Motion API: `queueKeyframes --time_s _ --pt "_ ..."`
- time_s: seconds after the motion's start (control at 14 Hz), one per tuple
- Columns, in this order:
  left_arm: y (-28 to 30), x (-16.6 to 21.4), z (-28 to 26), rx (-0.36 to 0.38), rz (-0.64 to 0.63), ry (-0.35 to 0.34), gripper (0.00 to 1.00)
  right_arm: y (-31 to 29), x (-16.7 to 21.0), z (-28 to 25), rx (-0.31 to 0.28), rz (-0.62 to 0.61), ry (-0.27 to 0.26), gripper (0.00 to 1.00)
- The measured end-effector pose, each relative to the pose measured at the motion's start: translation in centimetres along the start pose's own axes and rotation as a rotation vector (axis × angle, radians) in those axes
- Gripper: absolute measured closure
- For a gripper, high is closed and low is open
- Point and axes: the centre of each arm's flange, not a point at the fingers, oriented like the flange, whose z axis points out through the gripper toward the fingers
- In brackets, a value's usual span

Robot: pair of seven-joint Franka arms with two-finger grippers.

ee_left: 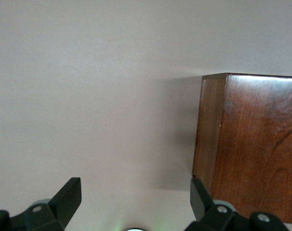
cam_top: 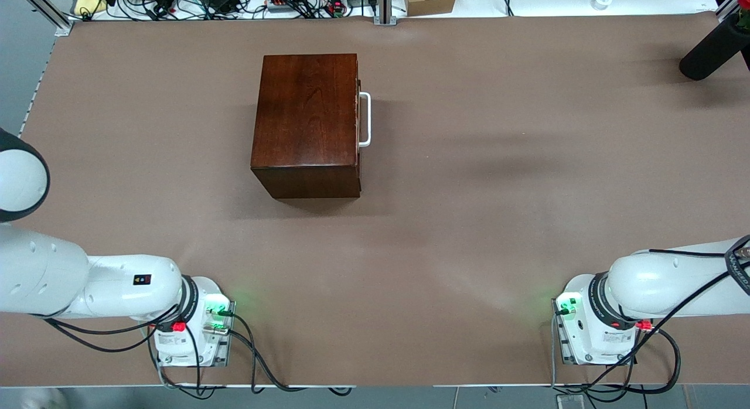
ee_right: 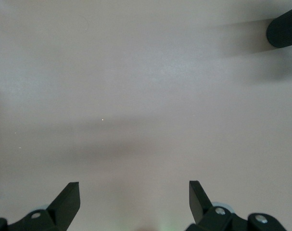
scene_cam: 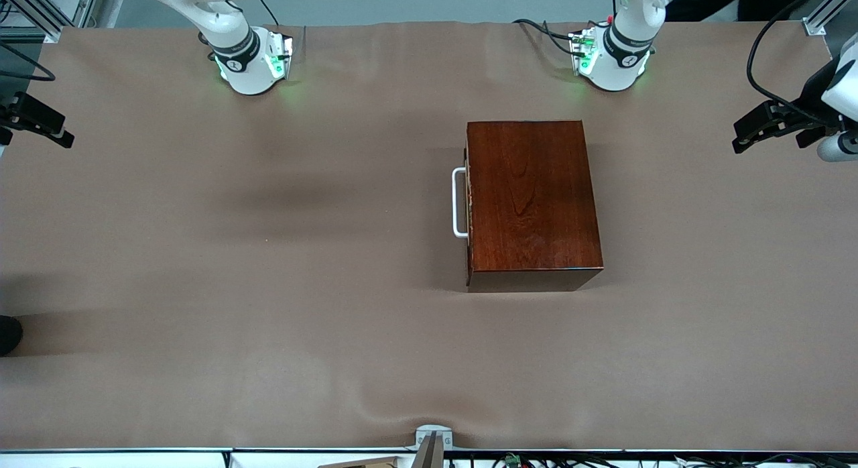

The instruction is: Open drawer, take yellow block, close drawer

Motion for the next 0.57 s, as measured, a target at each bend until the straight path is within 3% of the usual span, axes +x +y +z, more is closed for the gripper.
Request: queueKeyframes --time_s 0.57 --pt "0.03 -0.02 -0.27 -0.001 0.001 0.005 0.0 0.01 0.0 0.01 0.0 0.0 0.0 0.0"
